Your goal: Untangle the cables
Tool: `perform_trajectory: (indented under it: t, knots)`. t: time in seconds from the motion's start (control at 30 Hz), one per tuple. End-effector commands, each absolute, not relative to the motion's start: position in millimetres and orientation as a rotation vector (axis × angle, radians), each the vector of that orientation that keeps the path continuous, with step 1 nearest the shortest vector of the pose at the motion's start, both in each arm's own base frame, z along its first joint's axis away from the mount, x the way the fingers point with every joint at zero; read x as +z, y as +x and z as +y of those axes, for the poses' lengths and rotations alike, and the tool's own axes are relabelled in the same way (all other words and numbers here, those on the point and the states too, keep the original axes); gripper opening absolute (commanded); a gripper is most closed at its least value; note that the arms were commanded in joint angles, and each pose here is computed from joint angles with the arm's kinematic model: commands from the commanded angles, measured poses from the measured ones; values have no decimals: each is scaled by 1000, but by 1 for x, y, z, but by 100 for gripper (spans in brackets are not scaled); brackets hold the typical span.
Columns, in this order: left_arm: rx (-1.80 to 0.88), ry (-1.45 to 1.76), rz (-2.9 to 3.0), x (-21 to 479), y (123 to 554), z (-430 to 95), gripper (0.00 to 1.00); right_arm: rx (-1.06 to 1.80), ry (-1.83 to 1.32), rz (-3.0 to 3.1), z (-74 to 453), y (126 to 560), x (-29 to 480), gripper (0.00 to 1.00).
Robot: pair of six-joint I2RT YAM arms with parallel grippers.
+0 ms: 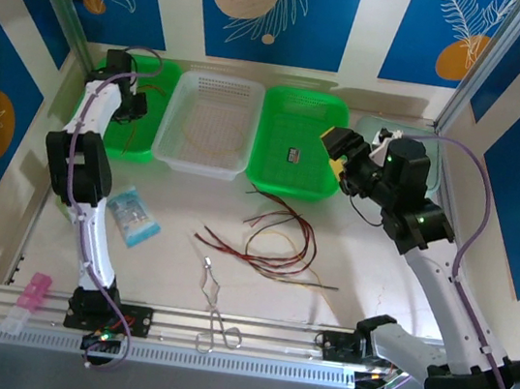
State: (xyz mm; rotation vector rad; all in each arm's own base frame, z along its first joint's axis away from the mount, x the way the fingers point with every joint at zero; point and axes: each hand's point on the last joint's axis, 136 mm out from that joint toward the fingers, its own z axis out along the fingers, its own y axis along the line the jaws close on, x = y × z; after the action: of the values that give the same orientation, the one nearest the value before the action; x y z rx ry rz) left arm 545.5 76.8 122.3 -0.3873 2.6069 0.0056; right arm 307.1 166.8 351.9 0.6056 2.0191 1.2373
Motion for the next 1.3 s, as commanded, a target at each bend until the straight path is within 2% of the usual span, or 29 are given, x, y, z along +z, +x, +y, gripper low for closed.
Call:
perform_trajectory:
  t: [0.0, 0.1, 0.4, 0.7, 0.73, 0.77, 0.83, 0.87, 0.93, 1.07, 1.17, 1.27]
  knots:
    - [-9, -441, 2531, 150, 555, 90, 0, 1183, 623, 2044, 159, 301, 341, 81]
    - [-8, -460, 2495, 158, 564, 95, 0, 1179, 637, 2050, 157, 299, 336, 81]
    - [-143, -526, 2495, 135, 581, 88, 0, 1160, 635, 2064, 155, 299, 337, 81]
    - [-229, -587, 2581, 99, 571, 76, 0, 1177, 652, 2070, 159, 305, 331, 81]
    - [-238, -591, 2586, 97, 571, 76, 5, 1178, 649, 2073, 159, 305, 332, 81]
    - [-247, -598, 2586, 97, 571, 75, 16, 1179, 640, 2070, 159, 305, 334, 81]
    - [-259, -610, 2577, 100, 573, 75, 45, 1173, 630, 2067, 158, 304, 338, 81]
    - [-262, -615, 2570, 104, 574, 75, 56, 1168, 623, 2066, 158, 303, 339, 81]
    - [-259, -621, 2552, 114, 575, 77, 69, 1162, 623, 2062, 156, 301, 342, 81]
    - [-236, -595, 2496, 144, 573, 80, 85, 1175, 626, 2048, 154, 294, 343, 81]
    - [-199, -579, 2470, 160, 567, 84, 90, 1175, 643, 2046, 151, 289, 338, 81]
    - [-216, -577, 2451, 170, 561, 83, 90, 1176, 650, 2040, 148, 283, 336, 81]
